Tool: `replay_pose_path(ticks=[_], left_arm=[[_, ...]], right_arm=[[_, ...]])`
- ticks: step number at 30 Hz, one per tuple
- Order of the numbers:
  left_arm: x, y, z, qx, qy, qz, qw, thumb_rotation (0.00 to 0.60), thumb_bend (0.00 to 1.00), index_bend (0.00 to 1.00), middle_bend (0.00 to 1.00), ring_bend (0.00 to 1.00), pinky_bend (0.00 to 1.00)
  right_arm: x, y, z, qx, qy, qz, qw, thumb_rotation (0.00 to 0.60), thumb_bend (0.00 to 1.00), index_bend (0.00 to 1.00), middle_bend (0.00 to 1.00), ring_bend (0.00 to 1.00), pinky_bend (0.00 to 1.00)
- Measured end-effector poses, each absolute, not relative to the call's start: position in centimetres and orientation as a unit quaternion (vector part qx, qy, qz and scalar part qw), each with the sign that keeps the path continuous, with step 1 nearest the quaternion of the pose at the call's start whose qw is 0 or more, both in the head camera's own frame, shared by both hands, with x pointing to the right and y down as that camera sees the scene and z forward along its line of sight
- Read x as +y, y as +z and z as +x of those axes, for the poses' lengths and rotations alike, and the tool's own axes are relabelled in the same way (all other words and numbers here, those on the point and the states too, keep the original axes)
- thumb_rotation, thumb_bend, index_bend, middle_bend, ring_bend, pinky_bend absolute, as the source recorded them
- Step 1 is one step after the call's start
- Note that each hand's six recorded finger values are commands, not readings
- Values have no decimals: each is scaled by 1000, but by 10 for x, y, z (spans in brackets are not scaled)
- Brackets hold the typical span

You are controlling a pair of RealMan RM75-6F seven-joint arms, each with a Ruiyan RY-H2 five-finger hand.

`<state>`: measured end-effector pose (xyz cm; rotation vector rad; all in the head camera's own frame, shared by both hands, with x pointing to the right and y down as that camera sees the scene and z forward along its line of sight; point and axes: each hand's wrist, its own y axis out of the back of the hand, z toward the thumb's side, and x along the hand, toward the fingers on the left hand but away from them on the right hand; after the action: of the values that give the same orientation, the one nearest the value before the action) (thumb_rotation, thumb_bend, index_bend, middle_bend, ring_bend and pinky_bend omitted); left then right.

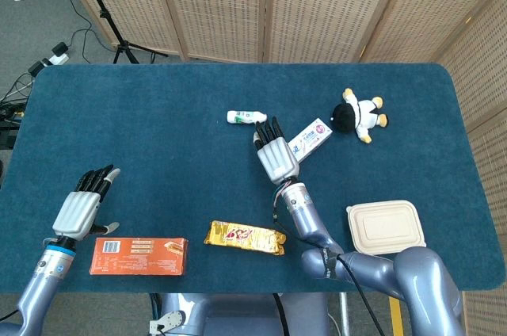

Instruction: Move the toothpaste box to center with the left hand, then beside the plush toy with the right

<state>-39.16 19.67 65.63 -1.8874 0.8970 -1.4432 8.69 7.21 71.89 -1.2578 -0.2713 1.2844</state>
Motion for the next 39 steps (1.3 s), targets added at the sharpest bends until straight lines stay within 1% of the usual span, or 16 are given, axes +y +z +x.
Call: replay_pose_path(ticks=[2,3,5,7,10,18,20,22,24,35,39], left_arm=[[197,656,-391,337,-542,-711,296,600,0,0,0,0,0],[197,656,-391,337,-542,-711,296,600,0,0,0,0,0],[197,656,-391,337,-541,-711,296,600,0,0,0,0,0],[197,655,-391,339,-541,-711,295,600,0,0,0,0,0],[196,654,-391,341,-539,-712,295,600,0,0,0,0,0],[196,654,-391,341,-538,-712,294,600,0,0,0,0,0],[196,654,-391,341,-538,-713,294,600,0,0,0,0,0],[196,654,-391,341,-538,-713,294,600,0,0,0,0,0],[196,654,-391,341,-538,-713,295,600,0,0,0,0,0],[198,655,-390,338,-538,-714,295,600,0,0,0,0,0],[198,655,-390,338,-538,-714,294,600,0,0,0,0,0]], right_arm=[[73,715,86,-114,556,-541,621,600,352,134,0,0,0],[73,712,84,-111,554,-538,626,600,378,134,0,0,0],[73,707,81,-108,551,-534,632,600,440,134,0,0,0],[72,703,78,-103,548,-529,639,600,524,134,0,0,0],[71,699,73,-91,542,-522,652,600,608,134,0,0,0],[72,697,64,-56,532,-504,679,600,620,134,0,0,0],[72,698,64,-48,530,-499,684,600,652,134,0,0,0],[73,700,64,-40,528,-496,688,600,788,134,0,0,0],[73,702,65,-32,527,-490,694,600,871,134,0,0,0],[76,716,71,45,504,-435,745,600,878,151,3,0,0],[77,720,73,60,502,-431,748,600,878,178,27,0,0]])
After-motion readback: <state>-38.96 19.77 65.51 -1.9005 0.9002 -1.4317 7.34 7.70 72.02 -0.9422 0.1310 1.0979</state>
